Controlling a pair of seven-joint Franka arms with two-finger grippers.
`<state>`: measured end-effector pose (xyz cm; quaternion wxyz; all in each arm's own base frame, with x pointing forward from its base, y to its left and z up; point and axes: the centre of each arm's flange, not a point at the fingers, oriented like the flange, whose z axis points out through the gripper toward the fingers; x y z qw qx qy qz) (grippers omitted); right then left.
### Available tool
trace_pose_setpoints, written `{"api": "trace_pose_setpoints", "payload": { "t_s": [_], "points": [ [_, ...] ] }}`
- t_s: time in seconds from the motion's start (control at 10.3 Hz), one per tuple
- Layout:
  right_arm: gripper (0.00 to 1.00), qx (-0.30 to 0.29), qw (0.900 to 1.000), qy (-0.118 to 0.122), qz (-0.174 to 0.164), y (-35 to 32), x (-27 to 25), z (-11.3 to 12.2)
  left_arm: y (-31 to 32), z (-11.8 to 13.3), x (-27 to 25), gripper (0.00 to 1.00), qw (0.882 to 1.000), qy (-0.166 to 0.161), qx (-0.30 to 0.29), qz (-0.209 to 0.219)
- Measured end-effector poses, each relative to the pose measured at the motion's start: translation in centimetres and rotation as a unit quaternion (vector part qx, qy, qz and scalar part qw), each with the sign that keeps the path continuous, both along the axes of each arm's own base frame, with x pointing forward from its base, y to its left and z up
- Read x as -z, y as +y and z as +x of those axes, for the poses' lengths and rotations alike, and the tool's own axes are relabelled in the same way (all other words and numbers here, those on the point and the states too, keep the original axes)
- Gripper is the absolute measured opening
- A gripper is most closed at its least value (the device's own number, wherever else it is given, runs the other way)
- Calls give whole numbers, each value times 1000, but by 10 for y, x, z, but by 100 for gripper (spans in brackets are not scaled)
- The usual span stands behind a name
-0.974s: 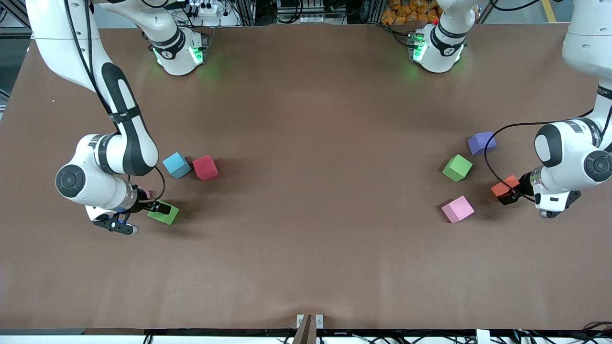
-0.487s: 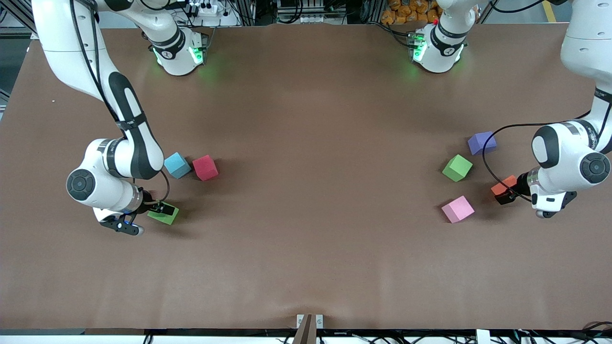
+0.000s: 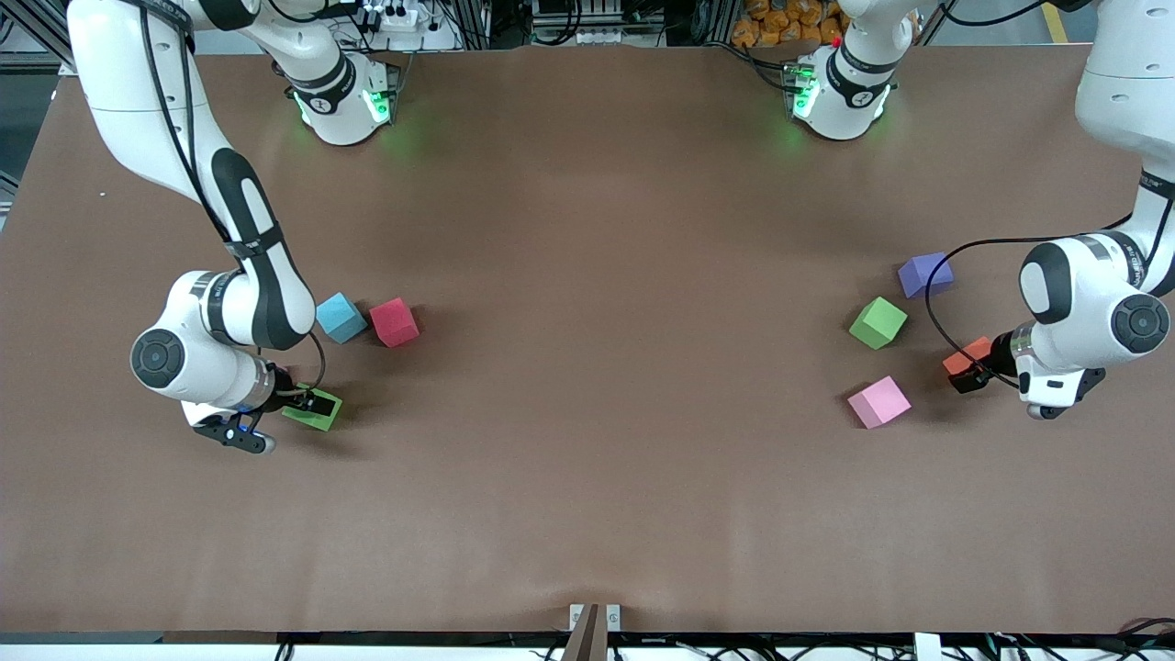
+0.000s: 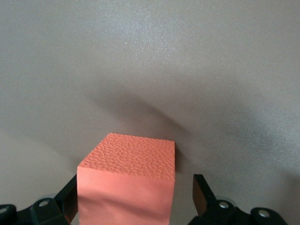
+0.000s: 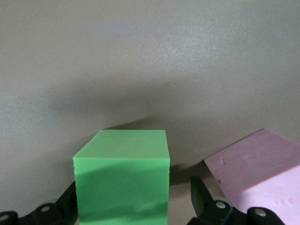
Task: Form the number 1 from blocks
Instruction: 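Lift both held cubes and carry them toward the table center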
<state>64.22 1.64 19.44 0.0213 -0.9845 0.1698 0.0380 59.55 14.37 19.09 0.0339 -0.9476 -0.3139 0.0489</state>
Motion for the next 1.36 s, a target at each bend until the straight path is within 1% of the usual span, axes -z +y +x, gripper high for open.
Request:
{"api": "trace_pose_setpoints", "payload": {
  "t_s": [0.19,0.29,0.39,0.58,0.88,1.07,1.27,1.36],
  "points": [
    [91,3,1000,-2,-1,2,1,0,0,0,0,100,1000,0,0,0],
    [77,2,1000,-3,-2,3,0,1,0,0,0,100,1000,0,0,0],
    [72,2,1000,-3,-3,4,-1,1,0,0,0,100,1000,0,0,0],
    [65,4,1000,-6,-5,0,-3,3,0,0,2,100,1000,1,0,0],
    [66,-3,1000,-16,-10,5,-12,9,0,-1,4,100,1000,3,0,-1],
    [66,-28,999,-39,-16,20,-37,17,0,-1,5,100,1000,2,0,-1],
    [66,-52,996,-68,-10,44,-75,21,0,0,6,100,1000,2,0,-1],
    [66,-63,995,-78,-5,59,-94,20,0,0,6,100,1000,2,0,-1]
  ]
}}
